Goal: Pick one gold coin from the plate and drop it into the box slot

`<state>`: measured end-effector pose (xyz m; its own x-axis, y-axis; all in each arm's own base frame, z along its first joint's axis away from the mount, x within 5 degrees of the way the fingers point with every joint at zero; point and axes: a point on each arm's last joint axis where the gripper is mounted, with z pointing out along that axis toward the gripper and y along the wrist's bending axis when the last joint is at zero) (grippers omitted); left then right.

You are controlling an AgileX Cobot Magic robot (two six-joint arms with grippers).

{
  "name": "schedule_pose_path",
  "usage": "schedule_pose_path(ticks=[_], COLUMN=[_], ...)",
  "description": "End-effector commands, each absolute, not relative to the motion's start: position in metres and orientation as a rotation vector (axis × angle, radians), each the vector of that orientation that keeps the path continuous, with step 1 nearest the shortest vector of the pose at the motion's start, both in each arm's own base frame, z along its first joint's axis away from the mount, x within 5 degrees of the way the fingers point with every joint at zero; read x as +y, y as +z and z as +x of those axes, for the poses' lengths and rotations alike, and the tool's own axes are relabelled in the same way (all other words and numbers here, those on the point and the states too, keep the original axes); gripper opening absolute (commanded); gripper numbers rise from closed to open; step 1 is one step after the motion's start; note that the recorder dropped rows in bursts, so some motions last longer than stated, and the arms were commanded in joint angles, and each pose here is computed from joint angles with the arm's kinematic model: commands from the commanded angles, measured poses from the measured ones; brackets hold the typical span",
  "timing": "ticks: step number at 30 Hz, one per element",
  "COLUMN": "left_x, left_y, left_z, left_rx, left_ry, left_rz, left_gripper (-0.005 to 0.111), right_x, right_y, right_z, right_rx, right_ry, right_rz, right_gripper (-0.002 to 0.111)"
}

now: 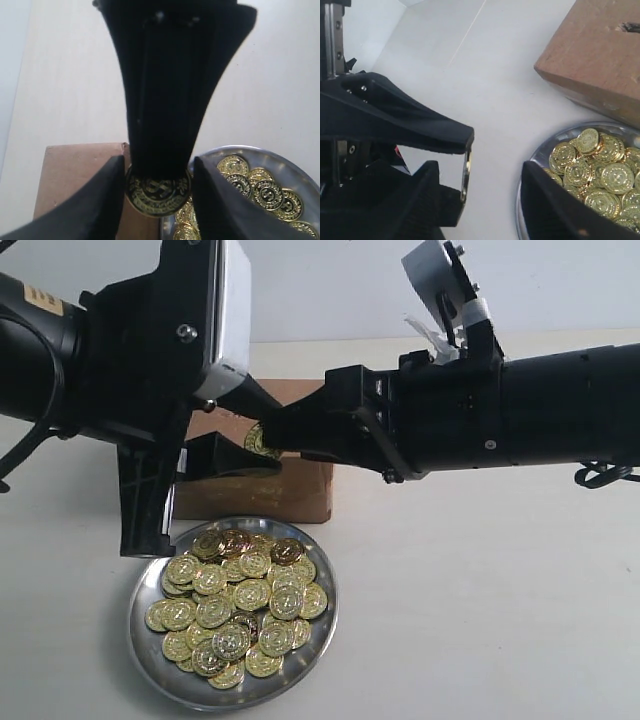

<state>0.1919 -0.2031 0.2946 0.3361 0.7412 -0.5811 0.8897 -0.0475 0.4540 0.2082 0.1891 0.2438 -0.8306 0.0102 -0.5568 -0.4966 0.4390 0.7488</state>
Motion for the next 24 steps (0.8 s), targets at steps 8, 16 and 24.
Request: schedule_pose_path(ticks=[8,16,24], left_x=[-0.2072,-0.2072,-0.2071], left_y=[0.3005,0.3005,0.3007], left_z=[0.1878,0.1879,0.1887], left_rx=[1.411,1.407,1.403], left_ry=[-0.307,-0.304,-0.291], left_rz=[1.780,1.783,1.780], left_gripper=[0.032,0.032,0.056], right_x=[0.1903,0.1902,0.1902], right_y=[0.2439,0.2444,0.2444], right_z=[0.2064,0.2062,0.2062], right_rx=[2.199,2.199,2.200], right_ry=[1.398,1.399,1.401], right_rz=[-0.425,-0.423,-0.420], right_gripper=[0.046,0.000,0.000])
